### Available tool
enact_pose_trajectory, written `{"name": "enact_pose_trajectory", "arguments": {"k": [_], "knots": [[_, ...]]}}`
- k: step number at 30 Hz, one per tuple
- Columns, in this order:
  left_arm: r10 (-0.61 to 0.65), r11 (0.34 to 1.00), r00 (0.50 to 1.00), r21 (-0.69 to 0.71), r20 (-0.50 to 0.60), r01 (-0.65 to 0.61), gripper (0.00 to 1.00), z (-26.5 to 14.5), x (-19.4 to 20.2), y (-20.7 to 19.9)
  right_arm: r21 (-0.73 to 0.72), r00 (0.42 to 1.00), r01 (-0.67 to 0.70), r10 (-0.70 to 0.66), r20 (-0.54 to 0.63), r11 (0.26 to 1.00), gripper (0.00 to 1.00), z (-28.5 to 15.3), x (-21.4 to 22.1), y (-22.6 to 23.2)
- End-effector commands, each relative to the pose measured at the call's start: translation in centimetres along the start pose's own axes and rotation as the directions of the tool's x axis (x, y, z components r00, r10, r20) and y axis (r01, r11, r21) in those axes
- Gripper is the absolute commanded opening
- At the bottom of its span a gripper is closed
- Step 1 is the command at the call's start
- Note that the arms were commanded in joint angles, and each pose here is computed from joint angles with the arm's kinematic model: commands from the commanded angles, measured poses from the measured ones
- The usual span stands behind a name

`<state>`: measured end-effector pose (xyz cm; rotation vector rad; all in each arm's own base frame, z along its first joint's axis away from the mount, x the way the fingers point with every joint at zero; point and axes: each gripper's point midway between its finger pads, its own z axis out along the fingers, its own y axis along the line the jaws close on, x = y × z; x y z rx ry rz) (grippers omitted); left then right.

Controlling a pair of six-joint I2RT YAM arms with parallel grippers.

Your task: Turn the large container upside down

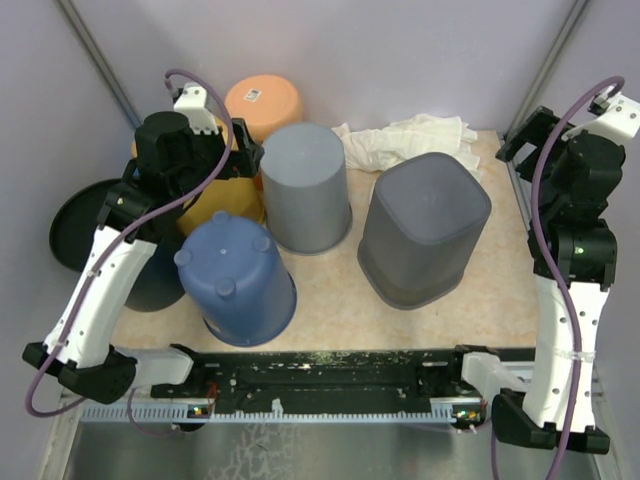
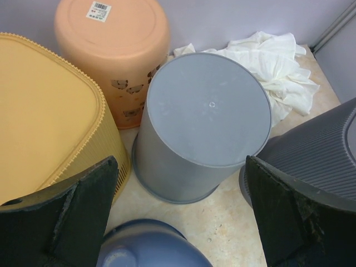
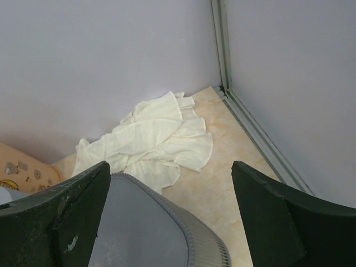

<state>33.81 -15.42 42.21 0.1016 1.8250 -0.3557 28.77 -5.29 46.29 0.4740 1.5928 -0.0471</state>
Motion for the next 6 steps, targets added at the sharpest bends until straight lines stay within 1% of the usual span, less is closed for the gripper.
{"name": "enact_pose_trajectory", "arguments": {"k": [1, 6], "knots": [[-0.004, 1.000, 1.000, 0.013, 0.003, 0.004, 1.00, 0.26, -0.02, 0.00, -0.003, 0.997, -0.022, 0.022, 0.076, 1.000, 0.90, -0.97, -2.27, 0.13], [-0.012, 0.999, 1.000, 0.030, 0.003, 0.012, 1.00, 0.35, -0.02, -0.20, 0.026, 0.996, -0.028, 0.026, 0.084, 0.999, 0.90, -1.03, -2.33, -0.43]]}}
